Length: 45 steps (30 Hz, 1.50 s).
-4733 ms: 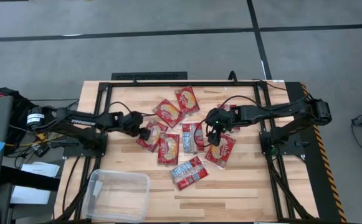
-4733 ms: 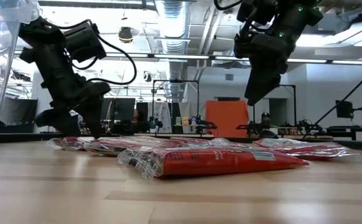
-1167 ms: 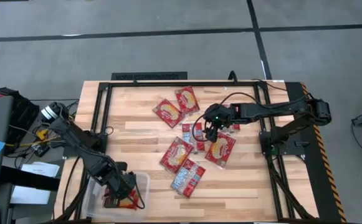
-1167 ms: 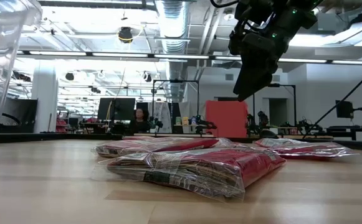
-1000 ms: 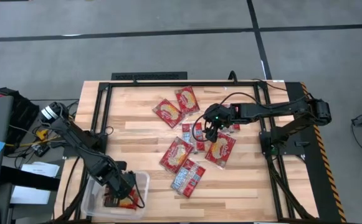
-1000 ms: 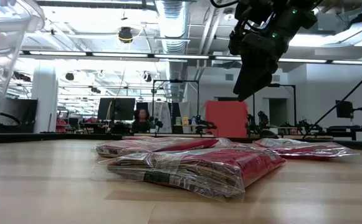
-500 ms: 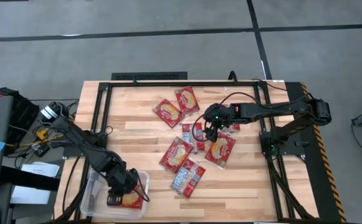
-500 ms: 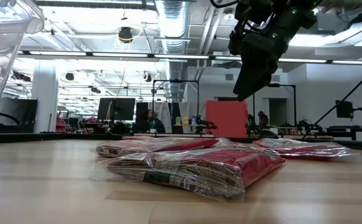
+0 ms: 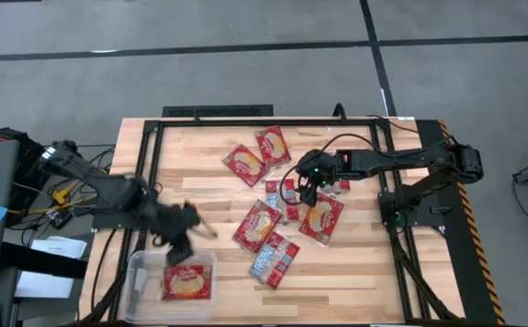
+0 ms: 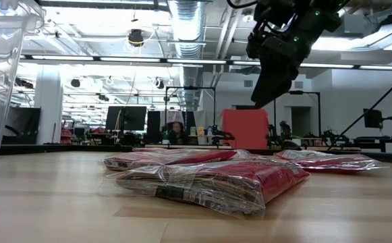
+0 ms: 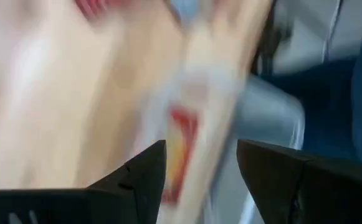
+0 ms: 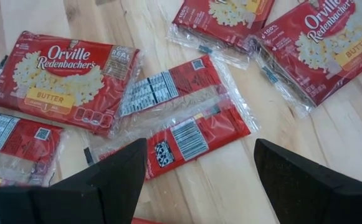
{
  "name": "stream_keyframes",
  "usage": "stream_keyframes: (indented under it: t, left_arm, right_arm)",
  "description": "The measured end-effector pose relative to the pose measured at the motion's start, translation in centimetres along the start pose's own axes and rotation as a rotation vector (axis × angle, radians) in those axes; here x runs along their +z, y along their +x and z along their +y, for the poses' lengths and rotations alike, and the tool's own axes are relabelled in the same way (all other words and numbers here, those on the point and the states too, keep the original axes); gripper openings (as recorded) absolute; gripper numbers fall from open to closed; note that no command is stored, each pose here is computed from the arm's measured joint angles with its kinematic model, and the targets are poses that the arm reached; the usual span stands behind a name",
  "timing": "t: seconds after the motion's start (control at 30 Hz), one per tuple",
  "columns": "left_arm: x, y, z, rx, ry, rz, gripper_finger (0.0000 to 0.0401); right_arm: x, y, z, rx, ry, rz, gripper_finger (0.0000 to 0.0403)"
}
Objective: Sort popcorn bags into baskets
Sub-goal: Put the red popcorn bag into the transparent bin
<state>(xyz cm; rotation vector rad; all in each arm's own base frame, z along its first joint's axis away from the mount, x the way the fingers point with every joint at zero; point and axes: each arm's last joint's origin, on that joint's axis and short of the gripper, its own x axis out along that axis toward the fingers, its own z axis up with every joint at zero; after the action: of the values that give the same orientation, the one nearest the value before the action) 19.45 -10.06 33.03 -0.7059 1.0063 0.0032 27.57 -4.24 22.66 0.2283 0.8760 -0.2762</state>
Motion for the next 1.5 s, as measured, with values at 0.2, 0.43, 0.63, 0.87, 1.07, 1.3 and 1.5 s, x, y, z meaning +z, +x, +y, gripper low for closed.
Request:
stream_keyframes:
  t: [0.2,0.43,0.63,0.87,1.07,1.3,1.5]
  left_arm:
    - [5.0,-1.0,2.7,0.205,0.013,-0.306,0.0186]
    - [9.6,3.4,6.9,0.407,0.011,-0.208,0.0235]
    - [12.5,9.3,9.7,0.451,0.003,-0.132,0.0303]
    - [13.6,14.1,10.9,0.433,0.032,-0.102,0.0321]
    - [13.9,15.4,11.3,0.403,0.031,-0.143,0.0321]
    - [12.2,15.9,12.1,0.234,-0.092,-0.215,0.032]
    - [11.5,15.6,12.3,0.195,-0.087,-0.216,0.032]
  right_arm:
    - [0.0,0.0,0.0,0.0,0.003,-0.003,0.0317]
    - [-0.4,0.0,-0.6,-0.046,0.078,0.04,0.0317]
    - [-1.2,-0.1,-1.2,-0.142,0.125,0.113,0.0317]
    - [-2.0,-0.3,-1.4,-0.179,0.141,0.196,0.0317]
    - [-2.8,-0.5,-1.4,-0.198,0.146,0.267,0.0317]
    - [-3.3,-1.4,-2.3,-0.307,0.094,0.311,0.0317]
    - [-3.2,-5.1,-4.8,-0.339,0.092,0.253,0.0317]
